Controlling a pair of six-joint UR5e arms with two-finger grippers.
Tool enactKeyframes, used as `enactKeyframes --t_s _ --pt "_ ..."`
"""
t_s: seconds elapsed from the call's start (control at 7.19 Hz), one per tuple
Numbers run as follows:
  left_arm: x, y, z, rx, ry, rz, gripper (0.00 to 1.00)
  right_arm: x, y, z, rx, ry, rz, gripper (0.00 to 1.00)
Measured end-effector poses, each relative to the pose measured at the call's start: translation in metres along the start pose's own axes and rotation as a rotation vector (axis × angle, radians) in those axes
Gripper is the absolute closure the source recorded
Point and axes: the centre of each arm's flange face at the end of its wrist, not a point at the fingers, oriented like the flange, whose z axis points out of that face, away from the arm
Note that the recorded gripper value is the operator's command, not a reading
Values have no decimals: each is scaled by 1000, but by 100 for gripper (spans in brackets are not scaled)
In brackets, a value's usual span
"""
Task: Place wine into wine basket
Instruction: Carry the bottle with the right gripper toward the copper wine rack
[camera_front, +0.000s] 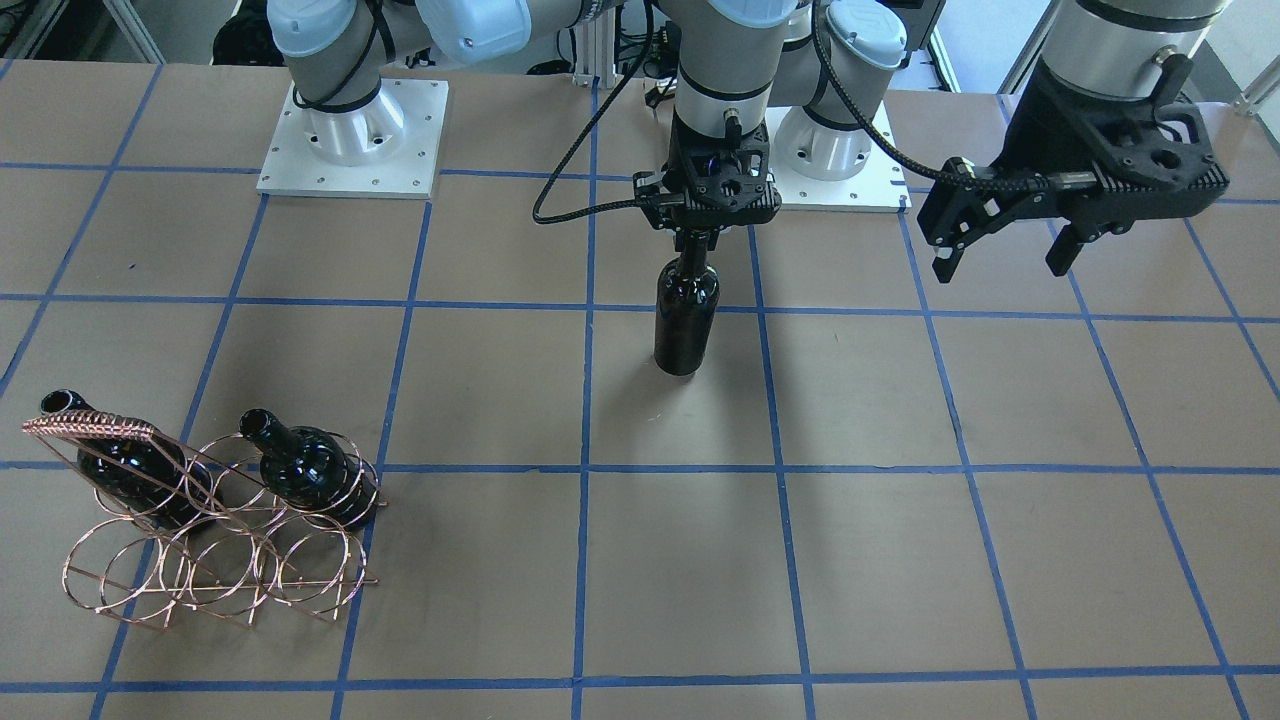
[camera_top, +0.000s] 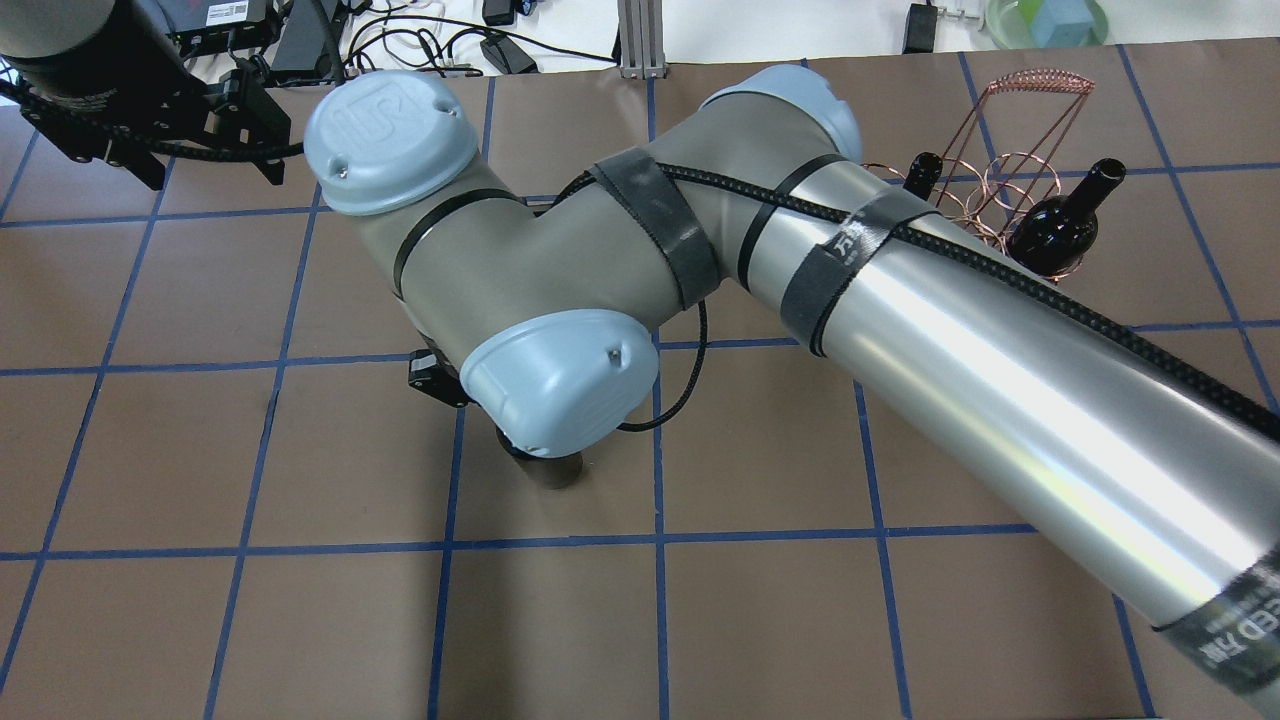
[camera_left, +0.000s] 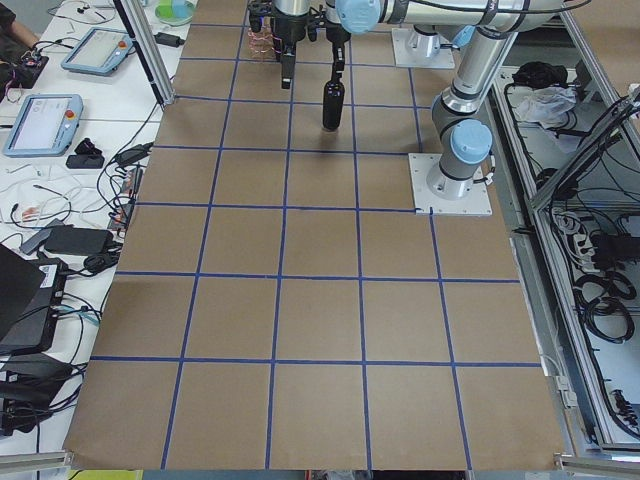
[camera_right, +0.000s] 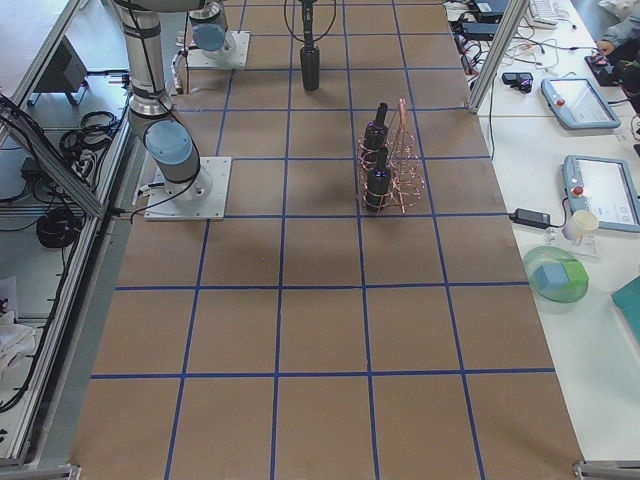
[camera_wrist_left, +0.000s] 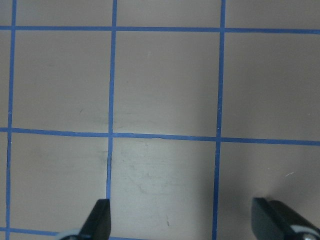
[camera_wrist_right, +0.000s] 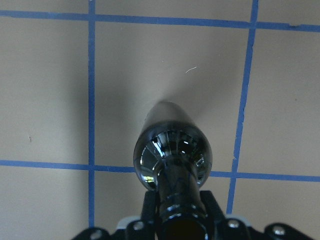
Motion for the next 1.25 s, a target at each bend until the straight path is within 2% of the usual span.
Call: enactKeyframes --t_s 0.28,0.56,0.84,1.25 --pt "-2 17 -33 -59 2 17 0 35 -9 -25 -3 4 21 97" --pt "0 26 -47 -76 37 44 0 91 -16 -58 -32 22 -14 97" --pt "5 28 -40 -97 76 54 0 163 -27 -89 -56 24 -99 96" --pt "7 22 -17 -90 79 44 0 276 -45 -118 -90 16 -217 97"
